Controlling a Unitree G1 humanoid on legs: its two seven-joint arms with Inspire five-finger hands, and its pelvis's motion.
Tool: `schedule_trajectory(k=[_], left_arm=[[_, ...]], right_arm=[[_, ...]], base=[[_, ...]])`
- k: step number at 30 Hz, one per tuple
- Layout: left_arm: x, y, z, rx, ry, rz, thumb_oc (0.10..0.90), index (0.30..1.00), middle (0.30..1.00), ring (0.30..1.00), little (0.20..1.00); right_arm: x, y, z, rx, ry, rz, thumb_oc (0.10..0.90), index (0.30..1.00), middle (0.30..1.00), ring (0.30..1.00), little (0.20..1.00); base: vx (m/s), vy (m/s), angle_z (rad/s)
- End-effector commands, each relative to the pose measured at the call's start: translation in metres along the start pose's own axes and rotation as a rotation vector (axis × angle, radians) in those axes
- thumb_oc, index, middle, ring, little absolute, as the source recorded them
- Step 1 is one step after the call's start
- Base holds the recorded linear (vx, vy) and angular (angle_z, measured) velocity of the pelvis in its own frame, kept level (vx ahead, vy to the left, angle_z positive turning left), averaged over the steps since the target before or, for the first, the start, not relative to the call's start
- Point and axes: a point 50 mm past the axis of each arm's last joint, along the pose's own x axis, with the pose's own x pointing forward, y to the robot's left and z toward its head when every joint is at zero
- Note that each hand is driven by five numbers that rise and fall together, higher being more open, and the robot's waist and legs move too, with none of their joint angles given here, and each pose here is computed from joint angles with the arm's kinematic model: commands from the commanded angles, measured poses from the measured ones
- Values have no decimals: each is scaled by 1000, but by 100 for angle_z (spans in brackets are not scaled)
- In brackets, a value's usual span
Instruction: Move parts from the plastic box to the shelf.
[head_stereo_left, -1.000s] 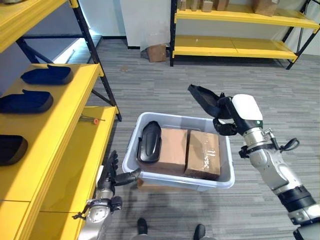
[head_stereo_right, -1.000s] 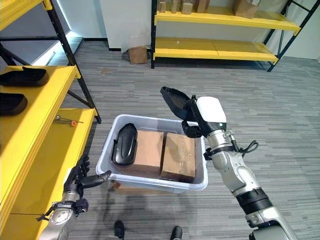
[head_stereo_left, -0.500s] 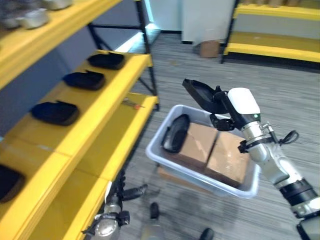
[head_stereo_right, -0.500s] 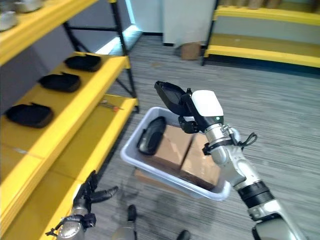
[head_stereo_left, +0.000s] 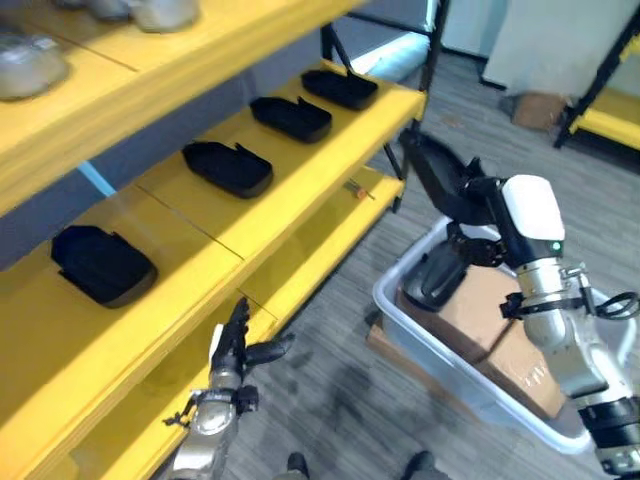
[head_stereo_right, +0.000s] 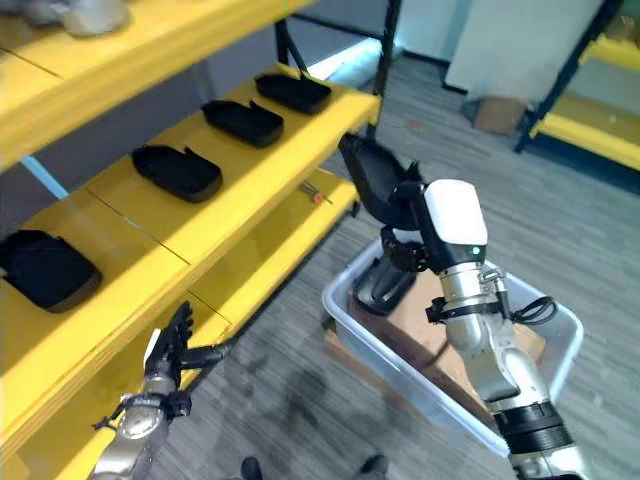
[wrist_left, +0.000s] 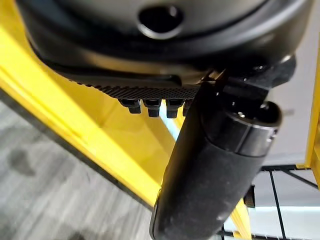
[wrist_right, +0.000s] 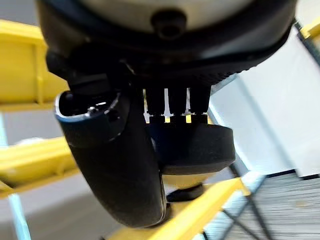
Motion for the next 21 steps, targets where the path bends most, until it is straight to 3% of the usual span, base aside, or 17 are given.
schedule_trajectory(k=[1, 15, 21], left_arm=[[1, 11, 30, 27, -174, 20, 900, 1000, 1000, 1000, 1000], [-2, 30, 34, 117, -197, 94, 900, 1000, 1000, 1000, 1000], [-1, 30, 31, 95, -183, 102, 900, 1000, 1000, 1000, 1000]], right_arm=[[32, -54, 22, -12, -134, -310, 400, 300, 300, 300, 300], [35, -38, 36, -40, -153, -276, 400, 300, 300, 300, 300], [28, -36, 38, -50, -208, -207, 400, 300, 300, 300, 300]], base=[[-23, 234, 48], [-31, 189, 38], [-30, 44, 24]])
